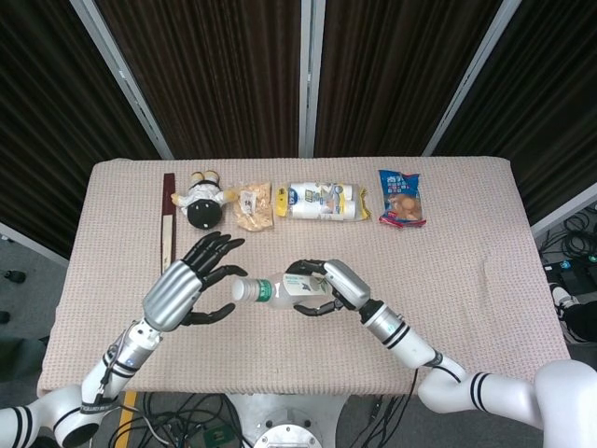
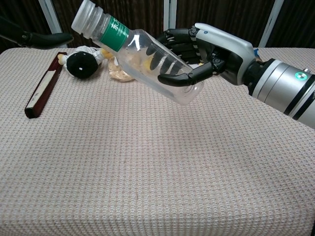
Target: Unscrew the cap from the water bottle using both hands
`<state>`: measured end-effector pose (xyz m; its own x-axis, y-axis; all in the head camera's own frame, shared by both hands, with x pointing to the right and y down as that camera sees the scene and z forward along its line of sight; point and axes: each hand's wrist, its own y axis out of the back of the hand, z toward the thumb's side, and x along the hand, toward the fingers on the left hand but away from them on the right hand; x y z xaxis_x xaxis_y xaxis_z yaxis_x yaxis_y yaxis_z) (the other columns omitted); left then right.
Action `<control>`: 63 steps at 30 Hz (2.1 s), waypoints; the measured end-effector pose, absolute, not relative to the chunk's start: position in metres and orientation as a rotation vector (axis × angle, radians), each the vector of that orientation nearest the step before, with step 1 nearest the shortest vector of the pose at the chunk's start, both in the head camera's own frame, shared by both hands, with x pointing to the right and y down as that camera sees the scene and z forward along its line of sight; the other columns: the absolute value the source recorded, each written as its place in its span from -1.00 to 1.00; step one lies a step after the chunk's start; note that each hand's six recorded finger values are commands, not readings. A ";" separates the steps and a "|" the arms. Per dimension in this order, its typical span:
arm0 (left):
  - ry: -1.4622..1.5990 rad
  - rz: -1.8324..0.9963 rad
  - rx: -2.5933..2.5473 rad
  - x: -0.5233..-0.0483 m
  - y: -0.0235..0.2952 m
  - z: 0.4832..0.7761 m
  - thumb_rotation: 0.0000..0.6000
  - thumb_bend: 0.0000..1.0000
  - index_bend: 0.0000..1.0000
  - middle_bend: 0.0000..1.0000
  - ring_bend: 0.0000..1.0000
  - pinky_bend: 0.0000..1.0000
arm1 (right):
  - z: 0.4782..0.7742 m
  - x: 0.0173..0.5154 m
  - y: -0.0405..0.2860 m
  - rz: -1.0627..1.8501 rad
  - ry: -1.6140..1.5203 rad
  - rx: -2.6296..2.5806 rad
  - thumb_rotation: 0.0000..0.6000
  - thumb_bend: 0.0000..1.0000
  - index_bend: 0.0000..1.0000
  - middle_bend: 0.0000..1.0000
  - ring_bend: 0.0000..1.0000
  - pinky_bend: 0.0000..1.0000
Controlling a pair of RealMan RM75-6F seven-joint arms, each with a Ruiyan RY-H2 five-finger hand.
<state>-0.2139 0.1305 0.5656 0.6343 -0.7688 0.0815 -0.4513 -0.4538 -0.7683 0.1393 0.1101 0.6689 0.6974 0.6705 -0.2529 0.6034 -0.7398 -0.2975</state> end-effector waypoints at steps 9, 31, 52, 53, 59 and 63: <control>0.934 -0.555 -2.128 -0.212 0.131 0.565 1.00 -0.38 -0.35 -0.91 -0.97 -1.00 | 0.668 0.140 0.109 0.527 -1.013 -2.710 1.00 0.14 0.23 0.11 -0.24 -0.15; 0.948 -0.553 -2.148 -0.212 0.130 0.567 1.00 -0.32 -0.20 -0.91 -0.97 -1.00 | 0.669 0.138 0.110 0.530 -1.002 -2.716 1.00 0.15 0.24 0.10 -0.24 -0.15; 0.989 -0.617 -2.073 -0.238 0.124 0.568 1.00 -0.30 -0.12 -0.88 -0.97 -1.00 | 0.667 0.161 0.105 0.594 -0.973 -2.630 1.00 0.15 0.24 0.10 -0.24 -0.15; 0.990 -0.646 -2.056 -0.246 0.123 0.571 1.00 -0.29 -0.12 -0.88 -0.97 -1.00 | 0.667 0.168 0.103 0.615 -0.964 -2.605 1.00 0.14 0.24 0.10 -0.24 -0.15; 0.930 -0.858 -1.934 -0.282 0.123 0.597 1.00 -0.29 -0.13 -0.88 -0.97 -1.00 | 0.657 0.208 0.090 0.737 -0.918 -2.448 1.00 0.15 0.24 0.10 -0.24 -0.15; 0.826 -1.016 -1.890 -0.297 0.132 0.626 1.00 -0.30 -0.13 -0.88 -0.97 -1.00 | 0.649 0.230 0.083 0.810 -0.879 -2.352 1.00 0.13 0.24 0.10 -0.24 -0.15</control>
